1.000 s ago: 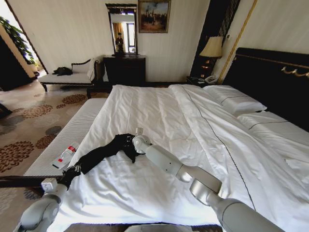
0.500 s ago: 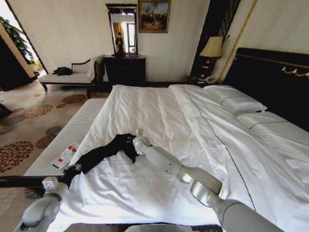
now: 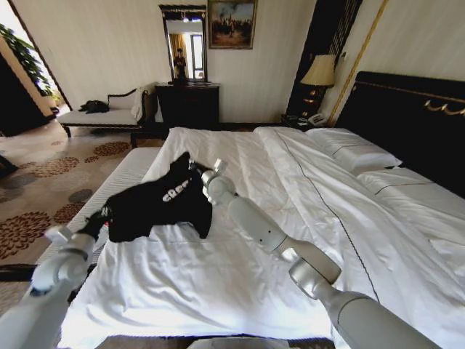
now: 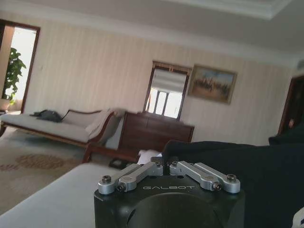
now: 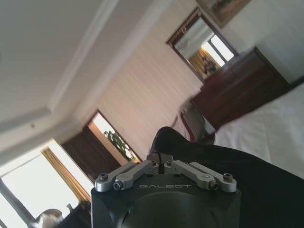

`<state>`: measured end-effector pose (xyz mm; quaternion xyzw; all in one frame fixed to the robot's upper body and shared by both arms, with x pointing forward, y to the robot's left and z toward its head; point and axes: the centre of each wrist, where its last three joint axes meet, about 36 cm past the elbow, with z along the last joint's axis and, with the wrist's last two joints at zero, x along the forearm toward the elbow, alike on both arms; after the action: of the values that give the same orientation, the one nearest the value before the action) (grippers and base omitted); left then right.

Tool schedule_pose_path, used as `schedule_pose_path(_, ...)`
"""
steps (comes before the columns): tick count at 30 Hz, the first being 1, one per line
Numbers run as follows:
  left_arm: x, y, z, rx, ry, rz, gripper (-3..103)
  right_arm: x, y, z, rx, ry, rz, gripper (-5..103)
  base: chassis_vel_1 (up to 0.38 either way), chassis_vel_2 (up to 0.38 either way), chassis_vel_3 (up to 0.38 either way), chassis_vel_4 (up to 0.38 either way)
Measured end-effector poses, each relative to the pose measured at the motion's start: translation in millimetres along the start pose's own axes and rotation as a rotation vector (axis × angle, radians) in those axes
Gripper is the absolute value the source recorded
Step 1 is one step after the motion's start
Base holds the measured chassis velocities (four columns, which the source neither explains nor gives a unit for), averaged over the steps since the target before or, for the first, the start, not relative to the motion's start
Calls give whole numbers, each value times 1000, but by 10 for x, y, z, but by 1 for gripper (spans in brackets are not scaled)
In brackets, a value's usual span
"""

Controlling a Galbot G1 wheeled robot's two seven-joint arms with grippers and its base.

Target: Fold the clothes on the bed.

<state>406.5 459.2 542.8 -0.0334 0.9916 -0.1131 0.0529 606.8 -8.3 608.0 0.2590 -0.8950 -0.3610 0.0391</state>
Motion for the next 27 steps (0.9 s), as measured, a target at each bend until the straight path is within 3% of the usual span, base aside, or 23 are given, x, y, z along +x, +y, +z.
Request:
schedule_pose_path(2, -48, 23, -173, 16, -29, 14, 1, 140, 68, -146, -32, -36, -4, 0, 0, 0, 0, 0)
schedule_pose_path(5, 7, 90, -196, 13, -19, 24, 1, 459, 71, -51, -62, -28, 20, 0, 0, 0, 0, 0)
schedule_pose_path(7, 131, 137, -64, 2, 20, 25, 1, 751, -43, 204, -73, 5, 50, 0, 0, 0, 0, 0)
schedule_pose_path(10, 511, 163, 428, -31, 122, -3, 1, 1256, -401, 976, -43, 106, 161, 0, 0, 0, 0, 0)
schedule_pose_path(12, 574, 156, 516, -34, 137, -8, 1, 1340, -459, 1121, -33, 124, 181, 0, 0, 0, 0, 0)
schedule_pose_path(13, 688, 133, 673, -39, 161, -16, 1, 1534, -579, 1436, -19, 167, 218, -2, 0, 0, 0, 0)
schedule_pose_path(15, 840, 80, 890, -33, 191, -31, 1, 1883, -687, 1890, -20, 231, 259, 8, 0, 0, 0, 0)
schedule_pose_path(16, 879, 70, 939, -31, 199, -37, 1, 2003, -695, 2017, -26, 248, 266, 8, 0, 0, 0, 0)
schedule_pose_path(17, 879, 70, 939, -31, 199, -37, 1, 2003, -695, 2017, -26, 248, 266, 8, 0, 0, 0, 0)
schedule_pose_path(19, 943, 73, 1013, -43, 213, -50, 1, 2184, -676, 2151, -42, 255, 275, 19, 0, 0, 0, 0)
schedule_pose_path(21, 977, 128, 1033, -74, 223, -62, 1, 2279, -682, 2170, -55, 245, 287, 30, 0, 0, 0, 0)
schedule_pose_path(27, 1012, 370, 985, -134, 220, -121, 1, 2298, -768, 2013, -69, 181, 315, 46, 0, 0, 0, 0)
